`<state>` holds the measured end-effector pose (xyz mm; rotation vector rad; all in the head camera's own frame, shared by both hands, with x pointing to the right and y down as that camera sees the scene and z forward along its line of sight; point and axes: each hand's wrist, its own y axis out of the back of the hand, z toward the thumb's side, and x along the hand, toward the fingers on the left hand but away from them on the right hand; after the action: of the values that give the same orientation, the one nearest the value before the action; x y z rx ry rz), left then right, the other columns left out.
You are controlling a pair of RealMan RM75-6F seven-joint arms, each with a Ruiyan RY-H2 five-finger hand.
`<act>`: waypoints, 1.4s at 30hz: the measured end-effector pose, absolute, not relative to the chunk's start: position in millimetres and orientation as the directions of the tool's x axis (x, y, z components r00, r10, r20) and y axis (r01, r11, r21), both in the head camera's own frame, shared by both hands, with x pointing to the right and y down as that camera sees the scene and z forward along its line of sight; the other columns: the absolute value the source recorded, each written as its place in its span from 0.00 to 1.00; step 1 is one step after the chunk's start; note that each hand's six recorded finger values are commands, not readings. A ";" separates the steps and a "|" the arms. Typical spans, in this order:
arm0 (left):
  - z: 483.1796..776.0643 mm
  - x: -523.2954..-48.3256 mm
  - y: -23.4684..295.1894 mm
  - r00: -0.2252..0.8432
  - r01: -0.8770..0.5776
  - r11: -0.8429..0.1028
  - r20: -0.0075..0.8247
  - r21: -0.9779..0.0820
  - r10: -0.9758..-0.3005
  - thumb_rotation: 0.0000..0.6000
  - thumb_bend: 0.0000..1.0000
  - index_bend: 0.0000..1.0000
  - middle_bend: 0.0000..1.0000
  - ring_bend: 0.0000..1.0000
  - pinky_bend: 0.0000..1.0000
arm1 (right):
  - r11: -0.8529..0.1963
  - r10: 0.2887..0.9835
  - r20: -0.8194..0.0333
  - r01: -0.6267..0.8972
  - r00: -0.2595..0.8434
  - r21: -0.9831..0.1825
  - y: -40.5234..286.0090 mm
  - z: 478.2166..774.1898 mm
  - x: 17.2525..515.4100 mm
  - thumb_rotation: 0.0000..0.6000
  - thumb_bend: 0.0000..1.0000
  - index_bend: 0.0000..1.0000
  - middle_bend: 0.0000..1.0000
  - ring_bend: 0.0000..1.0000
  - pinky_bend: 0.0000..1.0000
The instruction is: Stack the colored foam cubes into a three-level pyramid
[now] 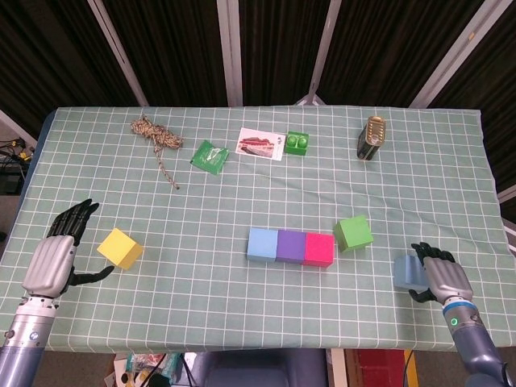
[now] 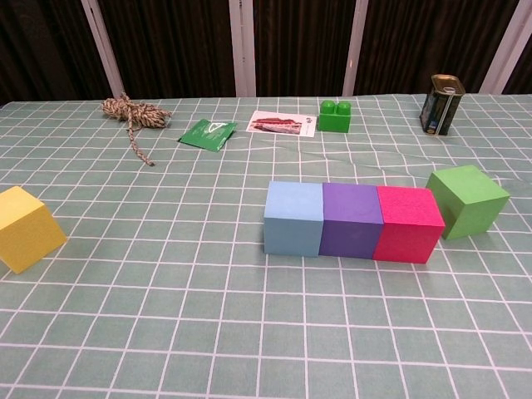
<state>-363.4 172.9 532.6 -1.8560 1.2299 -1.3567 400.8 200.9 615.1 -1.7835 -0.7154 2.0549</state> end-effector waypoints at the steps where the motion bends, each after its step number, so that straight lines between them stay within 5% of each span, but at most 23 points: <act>1: 532.5 -363.3 172.9 0.082 -0.360 -0.446 0.448 -0.819 -0.890 1.00 0.15 0.00 0.00 0.00 0.00 | -0.820 0.557 -0.816 0.058 -0.154 -0.570 200.5 615.1 400.3 1.00 0.31 0.00 0.04 0.01 0.00; 11: 533.6 -364.7 173.4 0.078 -0.361 -0.449 0.453 -0.818 -0.888 1.00 0.15 0.00 0.00 0.00 0.00 | -0.798 0.603 -0.791 -0.091 -0.104 -0.596 202.4 623.3 412.0 1.00 0.31 0.00 0.17 0.08 0.00; 42: 531.3 -364.0 172.0 0.081 -0.375 -0.446 0.450 -0.813 -0.889 1.00 0.15 0.00 0.00 0.00 0.00 | -0.770 0.637 -0.766 -0.023 -0.087 -0.637 195.8 626.5 408.2 1.00 0.31 0.00 0.38 0.26 0.00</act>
<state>-364.0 172.0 531.3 -1.8671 1.2452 -1.3530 408.2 195.8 626.5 -1.7347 -0.6643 1.9082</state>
